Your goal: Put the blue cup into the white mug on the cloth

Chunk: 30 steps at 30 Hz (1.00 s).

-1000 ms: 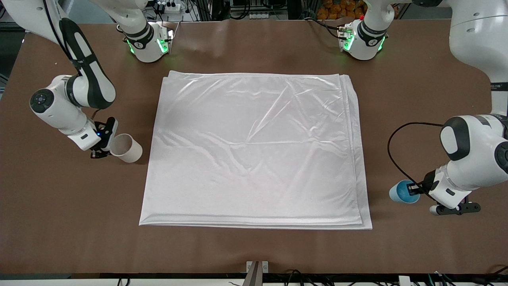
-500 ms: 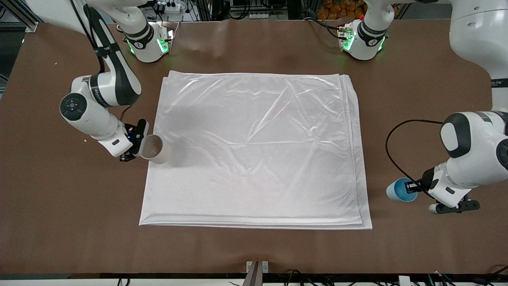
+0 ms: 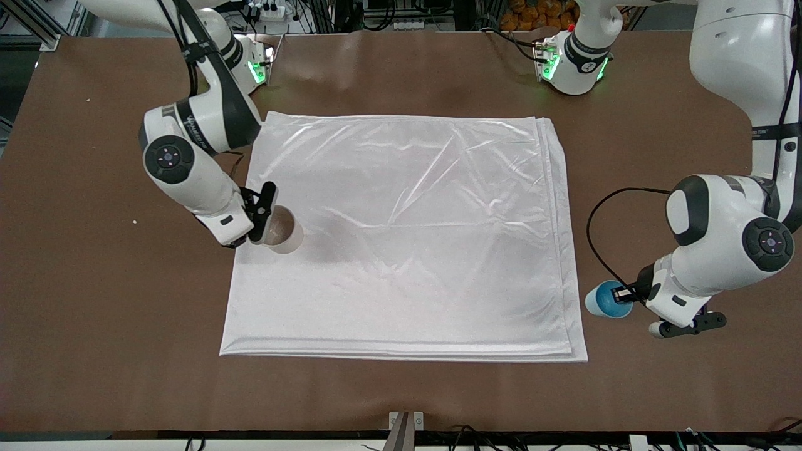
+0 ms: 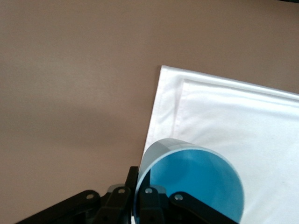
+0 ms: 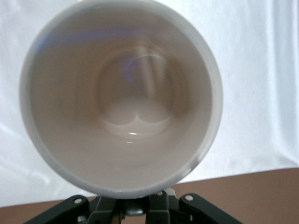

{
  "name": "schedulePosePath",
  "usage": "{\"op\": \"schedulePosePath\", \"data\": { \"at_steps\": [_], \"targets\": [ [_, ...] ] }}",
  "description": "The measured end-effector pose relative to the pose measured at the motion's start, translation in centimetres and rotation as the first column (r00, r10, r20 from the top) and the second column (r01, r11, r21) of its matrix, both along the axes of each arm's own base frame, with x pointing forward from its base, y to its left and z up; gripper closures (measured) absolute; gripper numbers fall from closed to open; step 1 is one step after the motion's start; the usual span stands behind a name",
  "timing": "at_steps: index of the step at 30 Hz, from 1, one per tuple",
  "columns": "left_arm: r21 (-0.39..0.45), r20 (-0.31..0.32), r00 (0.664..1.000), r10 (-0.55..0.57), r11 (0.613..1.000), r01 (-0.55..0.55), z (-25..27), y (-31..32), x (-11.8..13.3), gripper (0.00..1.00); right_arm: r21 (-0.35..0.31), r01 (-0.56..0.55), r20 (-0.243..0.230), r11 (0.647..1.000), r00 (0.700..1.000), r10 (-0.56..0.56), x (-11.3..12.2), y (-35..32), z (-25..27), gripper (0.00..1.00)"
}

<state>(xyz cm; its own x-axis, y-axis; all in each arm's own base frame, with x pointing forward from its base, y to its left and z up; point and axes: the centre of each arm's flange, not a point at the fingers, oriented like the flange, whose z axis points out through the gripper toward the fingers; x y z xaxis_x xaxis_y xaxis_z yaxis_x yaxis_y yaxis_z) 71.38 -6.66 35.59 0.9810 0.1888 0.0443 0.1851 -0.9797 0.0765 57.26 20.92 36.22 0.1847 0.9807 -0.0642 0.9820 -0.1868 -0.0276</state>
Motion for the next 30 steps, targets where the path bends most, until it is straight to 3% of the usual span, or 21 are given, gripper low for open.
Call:
{"op": "schedulePosePath", "data": {
  "at_steps": [13, 23, 30],
  "targets": [
    [-0.002, -0.035, 0.999, 0.034, 0.999, -0.034, 1.2, -4.1, -1.1, 0.96, -0.017, 0.007, -0.036, 1.000, 0.999, -0.007, -1.4, 10.7, -5.9, 0.81],
    [-0.004, -0.050, 0.997, 0.065, 0.998, -0.065, 2.6, -11.2, -3.0, 0.96, 0.024, -0.017, 0.009, 1.000, 1.000, 0.016, -2.8, 16.9, -11.1, 0.81],
    [-0.005, -0.057, 0.996, 0.069, 0.998, -0.069, 2.6, -16.3, -4.5, 0.96, 0.000, -0.021, 0.023, 1.000, 1.000, 0.021, -4.1, 19.0, -12.9, 0.81]
  ]
}}
